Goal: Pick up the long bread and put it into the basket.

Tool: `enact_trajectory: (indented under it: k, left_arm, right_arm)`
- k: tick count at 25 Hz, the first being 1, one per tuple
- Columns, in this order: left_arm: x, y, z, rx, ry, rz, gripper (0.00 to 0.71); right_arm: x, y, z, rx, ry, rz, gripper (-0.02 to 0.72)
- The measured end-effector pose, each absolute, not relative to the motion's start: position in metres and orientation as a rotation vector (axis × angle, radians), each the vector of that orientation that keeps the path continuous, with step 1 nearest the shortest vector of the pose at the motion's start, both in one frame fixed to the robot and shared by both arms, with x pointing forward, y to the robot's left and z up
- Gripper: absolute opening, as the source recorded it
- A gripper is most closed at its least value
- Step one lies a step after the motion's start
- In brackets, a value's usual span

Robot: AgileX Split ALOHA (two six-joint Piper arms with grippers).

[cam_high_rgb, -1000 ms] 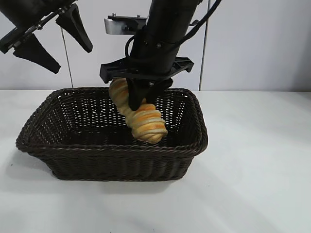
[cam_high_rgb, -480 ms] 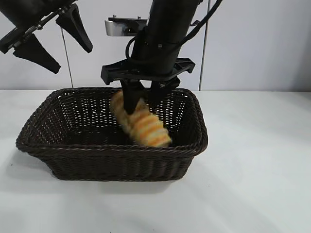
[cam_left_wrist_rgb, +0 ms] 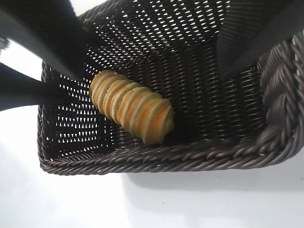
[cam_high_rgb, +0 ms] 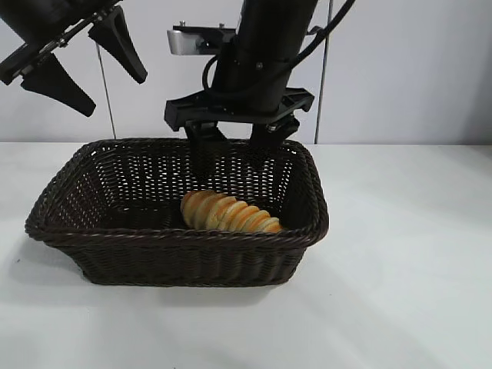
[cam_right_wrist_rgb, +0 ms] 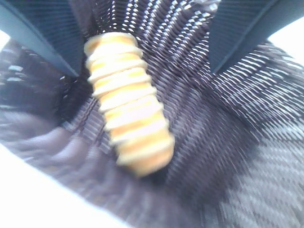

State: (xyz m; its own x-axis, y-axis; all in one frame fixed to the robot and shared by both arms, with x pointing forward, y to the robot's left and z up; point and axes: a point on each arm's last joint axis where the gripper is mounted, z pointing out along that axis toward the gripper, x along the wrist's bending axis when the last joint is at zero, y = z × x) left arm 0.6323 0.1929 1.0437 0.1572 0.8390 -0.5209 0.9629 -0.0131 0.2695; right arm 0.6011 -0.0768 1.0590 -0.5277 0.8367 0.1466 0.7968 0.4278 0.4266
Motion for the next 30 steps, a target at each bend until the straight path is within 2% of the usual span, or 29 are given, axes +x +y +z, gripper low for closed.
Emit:
enact_trajectory:
  k: [6,18,30]
  left_arm:
    - [0.632,0.193,1.043,1.884,1.708,-0.281,0.553]
    - [0.632,0.194,1.043,1.905,1.71,-0.275,0.553]
    - [0.632,0.195,1.043,1.906,1.71,-0.273,0.553]
  right_arm:
    - [0.61,-0.103,1.085,1.569,2.529,0.749,0.537]
    - [0.634,-0.159,1.088,1.782,2.402,0.793,0.537]
    - [0.635,-0.163,1.088,1.792,2.404,0.781,0.537]
